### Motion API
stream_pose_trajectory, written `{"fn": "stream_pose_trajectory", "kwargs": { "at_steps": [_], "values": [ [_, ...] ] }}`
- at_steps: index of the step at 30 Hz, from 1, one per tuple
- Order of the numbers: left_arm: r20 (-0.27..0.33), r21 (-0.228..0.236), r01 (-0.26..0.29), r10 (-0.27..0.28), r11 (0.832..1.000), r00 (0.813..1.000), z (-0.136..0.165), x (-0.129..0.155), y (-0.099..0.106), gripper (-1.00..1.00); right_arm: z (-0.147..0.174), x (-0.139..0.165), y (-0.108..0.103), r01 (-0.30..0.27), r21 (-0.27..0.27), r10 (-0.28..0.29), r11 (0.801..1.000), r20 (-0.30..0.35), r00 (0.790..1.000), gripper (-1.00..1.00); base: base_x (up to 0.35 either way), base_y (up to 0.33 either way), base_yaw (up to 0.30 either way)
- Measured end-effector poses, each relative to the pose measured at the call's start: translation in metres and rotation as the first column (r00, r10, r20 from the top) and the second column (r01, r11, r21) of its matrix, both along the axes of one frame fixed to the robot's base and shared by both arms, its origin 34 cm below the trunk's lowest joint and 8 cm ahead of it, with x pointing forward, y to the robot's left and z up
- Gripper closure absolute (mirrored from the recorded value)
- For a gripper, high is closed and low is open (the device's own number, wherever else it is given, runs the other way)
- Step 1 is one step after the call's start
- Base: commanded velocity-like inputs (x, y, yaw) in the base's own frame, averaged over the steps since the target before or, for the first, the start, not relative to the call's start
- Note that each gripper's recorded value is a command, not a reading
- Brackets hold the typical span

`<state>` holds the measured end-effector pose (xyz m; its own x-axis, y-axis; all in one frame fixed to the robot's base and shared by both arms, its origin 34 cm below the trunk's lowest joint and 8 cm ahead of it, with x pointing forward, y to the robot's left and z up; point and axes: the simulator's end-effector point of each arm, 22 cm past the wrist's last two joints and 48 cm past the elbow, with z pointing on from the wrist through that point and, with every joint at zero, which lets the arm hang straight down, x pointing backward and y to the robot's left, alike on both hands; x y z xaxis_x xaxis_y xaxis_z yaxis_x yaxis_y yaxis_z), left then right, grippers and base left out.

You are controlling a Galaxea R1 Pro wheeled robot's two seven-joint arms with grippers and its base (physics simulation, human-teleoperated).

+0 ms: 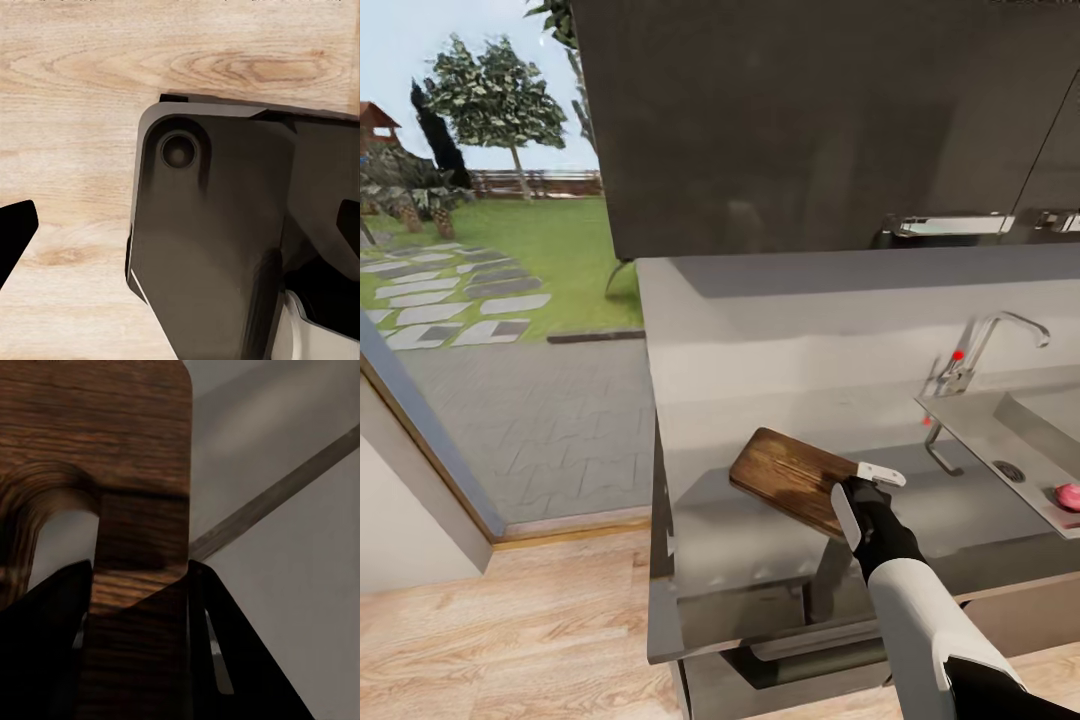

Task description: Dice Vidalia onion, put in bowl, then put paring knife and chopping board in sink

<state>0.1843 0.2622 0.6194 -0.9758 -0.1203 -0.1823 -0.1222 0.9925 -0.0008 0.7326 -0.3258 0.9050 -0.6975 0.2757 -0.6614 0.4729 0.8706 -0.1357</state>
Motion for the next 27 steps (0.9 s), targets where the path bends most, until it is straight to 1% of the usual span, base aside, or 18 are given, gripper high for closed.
{"fn": "stream_pose_trajectory", "kwargs": {
  "at_steps": [6,7,8,9,10,19,27],
  "values": [
    [0.009,-0.001,0.001,-0.001,1.000,1.000,0.001,0.003,0.000,-1.00,0.008,0.002,0.000,0.001,-0.001,-0.001,1.000,0.014,1.000,1.00,0.000,0.000,0.000],
    [0.011,0.000,0.001,-0.001,1.000,1.000,0.001,0.005,0.000,-1.00,0.018,0.007,-0.006,0.008,-0.004,-0.008,1.000,0.034,0.999,1.00,0.000,0.000,0.000],
    [0.014,0.000,0.001,-0.001,1.000,1.000,0.001,0.005,0.000,-1.00,0.024,0.007,-0.011,0.006,-0.025,-0.005,1.000,0.036,0.999,1.00,0.000,0.000,0.000],
    [0.015,0.000,0.001,-0.001,1.000,1.000,0.001,0.006,0.000,-1.00,0.026,0.009,-0.010,0.011,-0.010,-0.011,1.000,0.049,0.999,1.00,0.000,0.000,0.000],
    [0.016,0.000,0.001,-0.001,1.000,1.000,0.001,0.006,0.000,-1.00,0.028,0.009,-0.012,0.011,-0.017,-0.010,1.000,0.048,0.999,1.00,0.000,0.000,0.000],
    [0.030,0.000,0.001,-0.001,1.000,1.000,0.002,0.012,0.000,-1.00,0.044,0.013,-0.015,0.015,-0.020,-0.013,1.000,0.078,0.997,1.00,0.000,0.000,0.000],
    [0.043,0.000,0.001,-0.001,1.000,0.999,0.004,0.016,0.000,-1.00,0.053,0.013,-0.015,0.011,-0.021,-0.010,1.000,0.085,0.996,1.00,0.000,0.000,0.000]
  ]
}}
